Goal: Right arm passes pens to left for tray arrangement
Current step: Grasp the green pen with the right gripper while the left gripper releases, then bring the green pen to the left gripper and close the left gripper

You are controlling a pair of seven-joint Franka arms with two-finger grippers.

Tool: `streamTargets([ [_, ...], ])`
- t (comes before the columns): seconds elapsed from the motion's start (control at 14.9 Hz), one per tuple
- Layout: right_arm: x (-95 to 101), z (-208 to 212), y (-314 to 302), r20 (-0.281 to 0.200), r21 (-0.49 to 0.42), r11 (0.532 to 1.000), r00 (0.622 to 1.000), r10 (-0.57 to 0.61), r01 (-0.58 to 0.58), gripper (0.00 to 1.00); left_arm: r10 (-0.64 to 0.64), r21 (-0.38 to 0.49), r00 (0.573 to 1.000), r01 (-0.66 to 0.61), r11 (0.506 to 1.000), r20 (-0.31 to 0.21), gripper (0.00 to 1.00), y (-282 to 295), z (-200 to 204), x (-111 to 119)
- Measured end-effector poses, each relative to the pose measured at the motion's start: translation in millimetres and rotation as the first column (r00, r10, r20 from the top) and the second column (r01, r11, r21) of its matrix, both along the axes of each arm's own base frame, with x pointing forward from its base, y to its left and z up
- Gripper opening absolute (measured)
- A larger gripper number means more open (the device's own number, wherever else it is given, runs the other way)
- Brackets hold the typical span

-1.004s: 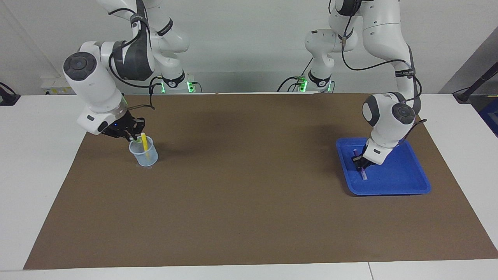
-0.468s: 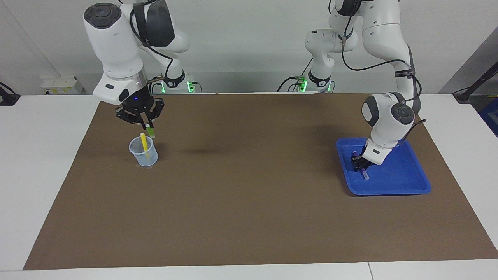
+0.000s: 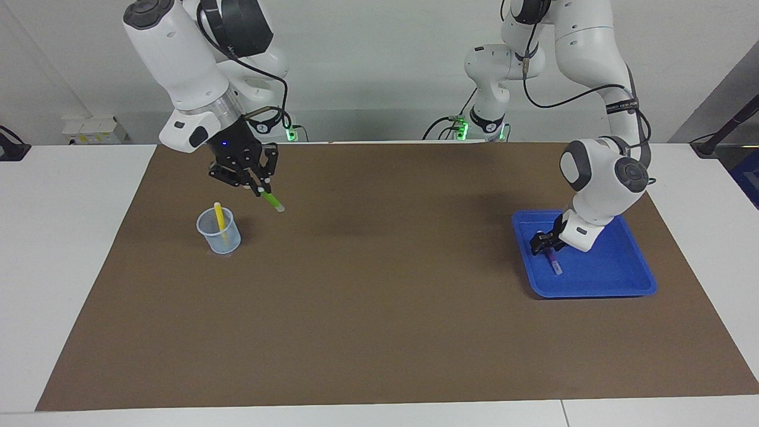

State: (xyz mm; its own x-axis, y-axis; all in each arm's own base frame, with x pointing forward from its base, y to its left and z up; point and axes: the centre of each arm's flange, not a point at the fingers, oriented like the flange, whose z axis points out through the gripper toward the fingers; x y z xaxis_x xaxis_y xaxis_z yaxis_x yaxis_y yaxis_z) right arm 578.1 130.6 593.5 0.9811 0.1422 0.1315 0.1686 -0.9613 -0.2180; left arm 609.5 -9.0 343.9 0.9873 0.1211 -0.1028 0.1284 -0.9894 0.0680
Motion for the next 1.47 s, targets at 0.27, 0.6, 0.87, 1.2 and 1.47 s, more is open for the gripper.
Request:
streamTargets([
  [0.27,-7.1,3,66,-0.023,0.136,0.972,0.981,-0.191,0.193,0.18,0.037,-0.026,0.998,-0.038,0.999,-0.043,0.81,4,45,6],
  [0.6,-35.6,-13,147,-0.037,0.24,0.904,0.934,-0.355,0.353,0.18,0.363,-0.085,0.924,-0.374,0.924,-0.121,0.8,-15,126,-7],
  [0.87,-60.0,-25,172,-0.04,0.278,0.866,0.906,-0.421,0.414,0.18,0.638,-0.105,0.741,-0.666,0.739,-0.207,0.8,-41,168,-21],
  [1.2,-91.3,-47,213,-0.029,0.394,0.799,0.875,-0.483,0.454,0.18,0.858,-0.054,0.439,-0.896,0.442,-0.266,0.8,-93,197,-29],
  [1.47,-103.7,-49,229,-0.03,0.412,0.794,0.878,-0.478,0.446,0.18,0.902,-0.039,0.264,-0.963,0.267,-0.342,0.81,-130,202,-35],
])
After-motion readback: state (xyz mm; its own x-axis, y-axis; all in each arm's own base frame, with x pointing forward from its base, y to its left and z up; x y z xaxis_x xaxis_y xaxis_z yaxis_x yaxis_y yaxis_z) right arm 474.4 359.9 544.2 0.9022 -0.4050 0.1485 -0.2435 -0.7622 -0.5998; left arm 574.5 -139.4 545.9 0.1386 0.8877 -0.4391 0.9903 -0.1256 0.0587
